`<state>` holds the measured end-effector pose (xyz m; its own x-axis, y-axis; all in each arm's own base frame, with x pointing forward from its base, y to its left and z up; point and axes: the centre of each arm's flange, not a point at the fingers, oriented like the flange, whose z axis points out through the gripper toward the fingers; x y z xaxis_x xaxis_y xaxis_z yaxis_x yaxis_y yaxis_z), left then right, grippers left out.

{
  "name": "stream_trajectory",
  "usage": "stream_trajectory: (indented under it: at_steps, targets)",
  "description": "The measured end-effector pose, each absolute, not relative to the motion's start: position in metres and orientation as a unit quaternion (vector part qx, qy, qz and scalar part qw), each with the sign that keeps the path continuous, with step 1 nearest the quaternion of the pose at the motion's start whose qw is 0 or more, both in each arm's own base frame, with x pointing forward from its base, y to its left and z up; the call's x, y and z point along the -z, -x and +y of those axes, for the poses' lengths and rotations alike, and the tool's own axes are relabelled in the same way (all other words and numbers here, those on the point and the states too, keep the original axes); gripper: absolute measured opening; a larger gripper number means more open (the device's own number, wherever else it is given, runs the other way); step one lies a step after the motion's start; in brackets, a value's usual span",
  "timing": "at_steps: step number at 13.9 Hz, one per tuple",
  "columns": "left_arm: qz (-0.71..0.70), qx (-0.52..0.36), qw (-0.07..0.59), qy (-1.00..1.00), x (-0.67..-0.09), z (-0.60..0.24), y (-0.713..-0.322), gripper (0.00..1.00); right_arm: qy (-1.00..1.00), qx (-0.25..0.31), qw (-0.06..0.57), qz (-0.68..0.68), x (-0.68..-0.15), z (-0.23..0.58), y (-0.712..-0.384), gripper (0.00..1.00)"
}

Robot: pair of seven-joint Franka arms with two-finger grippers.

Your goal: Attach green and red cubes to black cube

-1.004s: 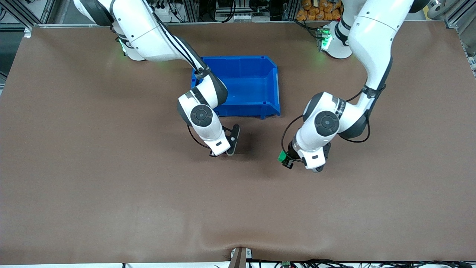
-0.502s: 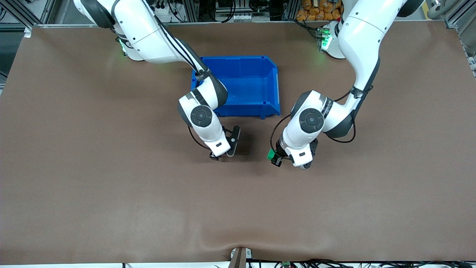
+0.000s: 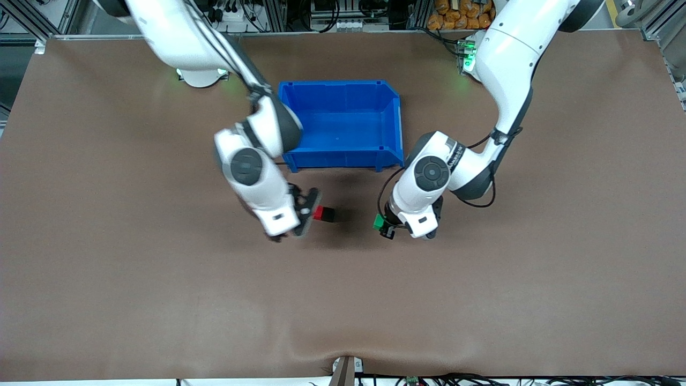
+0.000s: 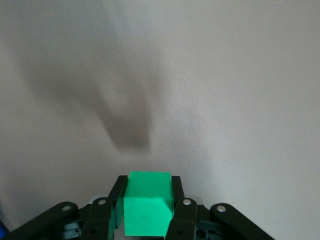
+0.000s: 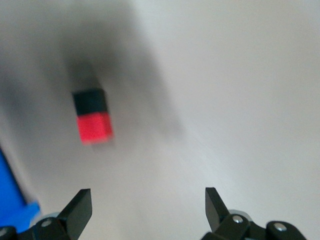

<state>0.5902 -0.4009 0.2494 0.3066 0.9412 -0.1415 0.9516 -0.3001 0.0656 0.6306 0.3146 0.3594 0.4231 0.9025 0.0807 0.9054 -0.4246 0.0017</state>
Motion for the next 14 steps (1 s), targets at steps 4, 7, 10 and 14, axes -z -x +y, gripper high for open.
stream_trajectory:
  at_steps: [4,7,10,14]
  targets:
    - [0.581,0.043,0.071,-0.810,-0.232,-0.432,-0.586,0.40,0.895,0.050,0.020,-0.444,-0.462,0.155,-0.660,1.00]
    - [0.583,0.046,0.071,-0.808,-0.223,-0.448,-0.582,0.40,0.918,0.062,0.019,-0.391,-0.532,0.071,-0.645,1.00]
    - [0.593,0.050,0.069,-0.801,-0.217,-0.463,-0.573,0.40,0.943,0.071,0.019,-0.323,-0.591,0.013,-0.614,1.00]
    - [0.622,0.053,0.067,-0.779,-0.211,-0.469,-0.572,0.40,0.985,0.042,0.035,-0.161,-0.622,-0.003,-0.575,1.00]
